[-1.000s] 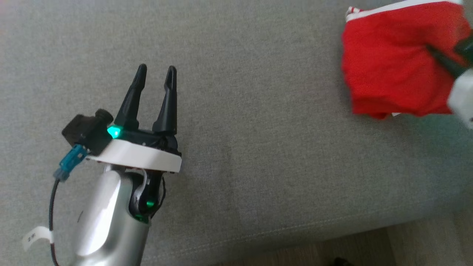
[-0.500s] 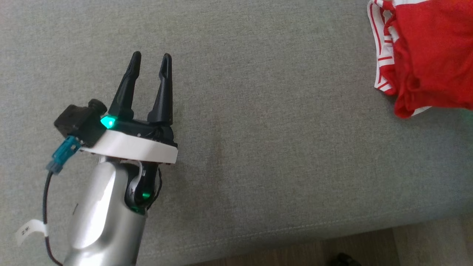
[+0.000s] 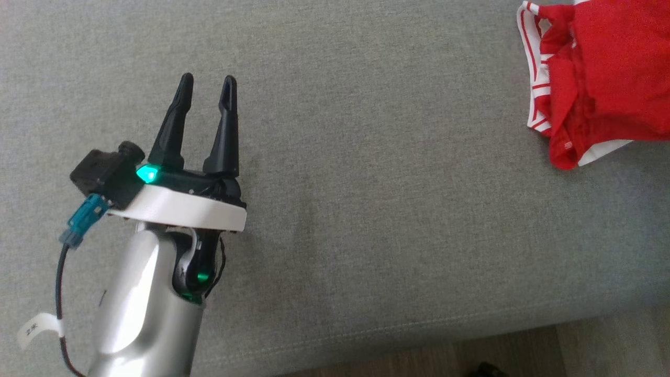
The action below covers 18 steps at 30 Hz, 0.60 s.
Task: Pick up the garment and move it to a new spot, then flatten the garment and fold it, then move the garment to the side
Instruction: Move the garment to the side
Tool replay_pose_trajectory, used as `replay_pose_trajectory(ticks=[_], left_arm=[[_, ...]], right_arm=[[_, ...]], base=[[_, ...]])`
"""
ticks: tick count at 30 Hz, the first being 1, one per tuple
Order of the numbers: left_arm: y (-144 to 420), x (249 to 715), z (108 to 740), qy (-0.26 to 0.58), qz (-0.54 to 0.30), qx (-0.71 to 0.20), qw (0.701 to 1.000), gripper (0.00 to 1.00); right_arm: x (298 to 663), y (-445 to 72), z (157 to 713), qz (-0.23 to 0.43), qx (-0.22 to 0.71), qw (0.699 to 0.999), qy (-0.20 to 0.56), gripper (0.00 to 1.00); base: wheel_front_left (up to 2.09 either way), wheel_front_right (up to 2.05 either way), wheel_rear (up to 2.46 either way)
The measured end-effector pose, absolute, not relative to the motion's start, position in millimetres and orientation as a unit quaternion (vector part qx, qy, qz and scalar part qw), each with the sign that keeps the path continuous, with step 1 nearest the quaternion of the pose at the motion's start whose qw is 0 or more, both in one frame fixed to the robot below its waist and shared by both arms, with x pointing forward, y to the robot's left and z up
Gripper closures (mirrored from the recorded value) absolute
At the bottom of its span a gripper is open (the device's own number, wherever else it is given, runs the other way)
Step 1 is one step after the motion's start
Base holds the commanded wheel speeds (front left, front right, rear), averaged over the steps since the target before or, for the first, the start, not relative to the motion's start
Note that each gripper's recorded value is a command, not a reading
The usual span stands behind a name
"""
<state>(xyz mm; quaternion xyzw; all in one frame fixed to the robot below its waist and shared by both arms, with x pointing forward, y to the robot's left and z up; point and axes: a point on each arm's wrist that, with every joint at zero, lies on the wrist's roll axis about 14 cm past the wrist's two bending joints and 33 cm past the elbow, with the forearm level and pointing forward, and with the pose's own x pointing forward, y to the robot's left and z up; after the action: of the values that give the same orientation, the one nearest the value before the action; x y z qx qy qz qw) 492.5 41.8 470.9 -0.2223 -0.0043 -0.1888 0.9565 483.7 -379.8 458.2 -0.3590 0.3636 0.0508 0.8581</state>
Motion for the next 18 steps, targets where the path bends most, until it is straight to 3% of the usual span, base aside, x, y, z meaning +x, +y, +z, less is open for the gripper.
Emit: replay_pose_trajectory(ticks=[7,11,18], left_arm=[[42.7,487.6,473.6,-0.004,-0.188,-0.220,0.957,0.00],[44.9,483.7,482.6,-0.012,-0.188,-0.218,0.958,0.00],[53.9,467.3,501.4,-0.029,-0.180,-0.211,0.960,0.00]], right_arm=[[493.1,-367.0,470.7,0.037,-0.314,0.889,0.330,0.00],[513.1,-340.9,500.3,0.037,-0.262,0.930,0.256,0.00],[514.3,-270.7,527.6,0.085,-0.200,0.965,0.143,0.00]], base=[[0.00,0.00,0.00],[0.00,0.00,0.00],[0.00,0.00,0.00]])
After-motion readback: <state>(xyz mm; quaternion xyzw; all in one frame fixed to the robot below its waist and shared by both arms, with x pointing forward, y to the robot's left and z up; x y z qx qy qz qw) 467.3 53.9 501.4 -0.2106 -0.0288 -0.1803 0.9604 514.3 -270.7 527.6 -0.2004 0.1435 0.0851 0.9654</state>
